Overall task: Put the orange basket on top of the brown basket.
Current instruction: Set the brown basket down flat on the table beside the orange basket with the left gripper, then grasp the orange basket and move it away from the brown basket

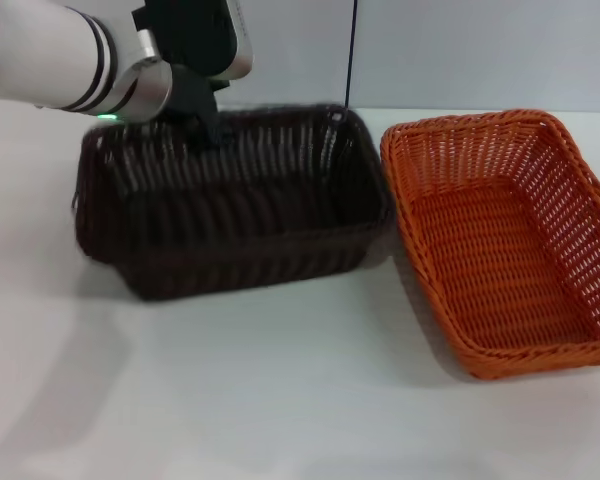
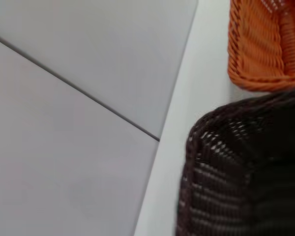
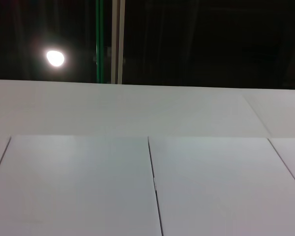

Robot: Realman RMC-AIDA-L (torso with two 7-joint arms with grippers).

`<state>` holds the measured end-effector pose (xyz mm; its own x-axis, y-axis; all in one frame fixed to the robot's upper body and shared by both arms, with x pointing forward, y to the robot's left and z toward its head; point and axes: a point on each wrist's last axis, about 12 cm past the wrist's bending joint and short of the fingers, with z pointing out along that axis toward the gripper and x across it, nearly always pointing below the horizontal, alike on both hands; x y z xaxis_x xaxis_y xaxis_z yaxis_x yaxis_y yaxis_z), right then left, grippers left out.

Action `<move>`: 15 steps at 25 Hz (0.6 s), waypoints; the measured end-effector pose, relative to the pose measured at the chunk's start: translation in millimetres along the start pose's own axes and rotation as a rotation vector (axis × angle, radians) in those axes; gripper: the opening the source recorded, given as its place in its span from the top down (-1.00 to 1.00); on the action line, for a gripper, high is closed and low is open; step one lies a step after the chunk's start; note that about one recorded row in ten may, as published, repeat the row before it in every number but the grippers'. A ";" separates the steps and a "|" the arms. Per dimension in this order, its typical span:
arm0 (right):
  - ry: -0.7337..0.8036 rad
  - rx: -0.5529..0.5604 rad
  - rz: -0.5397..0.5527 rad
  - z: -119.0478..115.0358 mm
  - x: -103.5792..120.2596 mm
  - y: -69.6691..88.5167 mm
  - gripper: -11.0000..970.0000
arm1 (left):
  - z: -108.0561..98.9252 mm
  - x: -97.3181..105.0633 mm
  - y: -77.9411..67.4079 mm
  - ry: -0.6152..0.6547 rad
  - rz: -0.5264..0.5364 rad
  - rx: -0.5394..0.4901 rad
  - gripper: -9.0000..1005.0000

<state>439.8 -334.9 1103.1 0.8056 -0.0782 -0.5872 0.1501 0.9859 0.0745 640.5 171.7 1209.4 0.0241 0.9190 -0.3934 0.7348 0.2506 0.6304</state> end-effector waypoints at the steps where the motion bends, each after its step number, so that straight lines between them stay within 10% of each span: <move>1: 0.000 0.000 0.000 0.0 0.0 -0.1 -0.39 | -1.0 -1.0 0.9 -0.007 0.001 -0.009 0.04; 8: 0.002 -0.004 -0.003 -0.4 0.0 -0.9 -0.39 | -21.2 -3.7 13.5 -0.094 -0.053 -0.150 -0.02; 15: 0.014 -0.002 0.026 -1.2 1.1 -0.8 -0.39 | -88.5 62.7 41.7 -0.401 -0.586 -0.478 -0.04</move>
<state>439.9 -335.6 1101.5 0.8012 -0.0504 -0.5963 0.1278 0.9879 0.0882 612.6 266.7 1270.3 0.0337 0.4463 -0.8942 0.3409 0.8360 0.4301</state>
